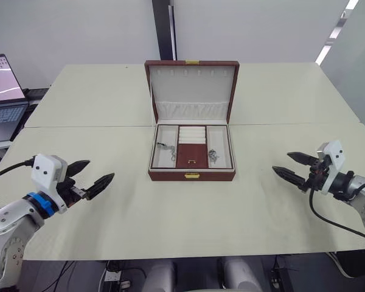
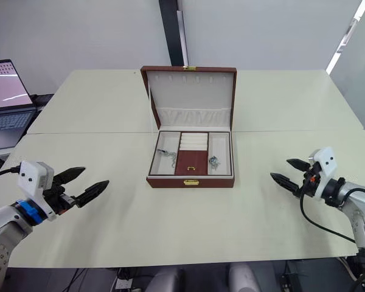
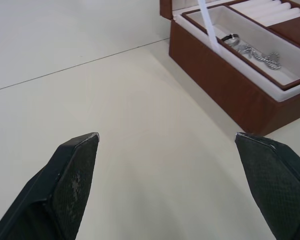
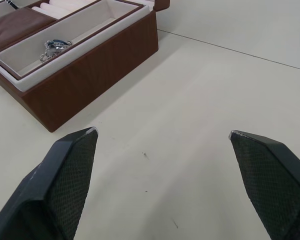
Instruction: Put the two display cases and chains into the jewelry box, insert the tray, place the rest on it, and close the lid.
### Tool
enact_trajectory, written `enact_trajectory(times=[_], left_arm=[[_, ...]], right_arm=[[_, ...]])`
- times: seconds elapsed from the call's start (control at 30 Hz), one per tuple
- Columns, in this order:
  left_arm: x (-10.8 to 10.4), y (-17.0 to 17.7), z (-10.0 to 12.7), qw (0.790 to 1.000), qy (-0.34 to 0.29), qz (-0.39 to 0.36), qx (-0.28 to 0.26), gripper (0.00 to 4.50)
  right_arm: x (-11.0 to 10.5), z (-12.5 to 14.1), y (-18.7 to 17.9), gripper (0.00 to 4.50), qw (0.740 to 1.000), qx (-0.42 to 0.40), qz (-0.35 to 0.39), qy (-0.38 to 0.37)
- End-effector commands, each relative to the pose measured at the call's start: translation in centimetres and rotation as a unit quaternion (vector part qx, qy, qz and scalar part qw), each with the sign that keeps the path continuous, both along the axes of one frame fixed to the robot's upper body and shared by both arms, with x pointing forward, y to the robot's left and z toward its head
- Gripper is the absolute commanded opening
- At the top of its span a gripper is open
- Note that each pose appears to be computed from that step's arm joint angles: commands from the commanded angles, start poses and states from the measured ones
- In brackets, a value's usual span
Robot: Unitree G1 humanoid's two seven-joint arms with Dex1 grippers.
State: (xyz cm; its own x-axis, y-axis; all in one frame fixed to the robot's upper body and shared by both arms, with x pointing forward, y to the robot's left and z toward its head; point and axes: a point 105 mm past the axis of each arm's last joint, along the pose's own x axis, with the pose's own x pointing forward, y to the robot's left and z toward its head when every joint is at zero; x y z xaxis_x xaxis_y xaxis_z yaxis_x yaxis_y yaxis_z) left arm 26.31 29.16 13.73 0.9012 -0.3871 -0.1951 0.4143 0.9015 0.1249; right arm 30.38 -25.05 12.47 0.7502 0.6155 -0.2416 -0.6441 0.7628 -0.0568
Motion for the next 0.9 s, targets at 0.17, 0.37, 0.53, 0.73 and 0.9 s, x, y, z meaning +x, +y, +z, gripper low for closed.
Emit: enact_trajectory(times=[0.17,0.37,0.53,0.73,0.9], left_arm=[[0.2,2.5,0.6,0.999,-0.021,0.030,0.016,4.50],[2.3,2.3,-0.1,0.999,-0.027,0.042,0.008,4.50],[4.6,0.0,-1.1,1.000,-0.020,0.018,-0.012,3.84],[7.2,-2.8,-1.9,0.999,-0.022,-0.009,-0.038,1.93],[8.9,-5.9,-2.2,0.997,-0.022,-0.043,-0.063,0.32]], right_arm=[[0.4,1.7,-1.0,4.47,0.999,-0.018,-0.012,-0.040],[1.6,1.6,1.9,4.47,0.999,-0.010,0.009,-0.051],[3.1,1.2,3.9,3.82,0.998,-0.007,0.018,-0.056],[4.9,0.3,6.5,1.92,0.998,-0.005,0.035,-0.056],[6.2,0.1,9.4,0.61,0.997,0.000,0.052,-0.065]])
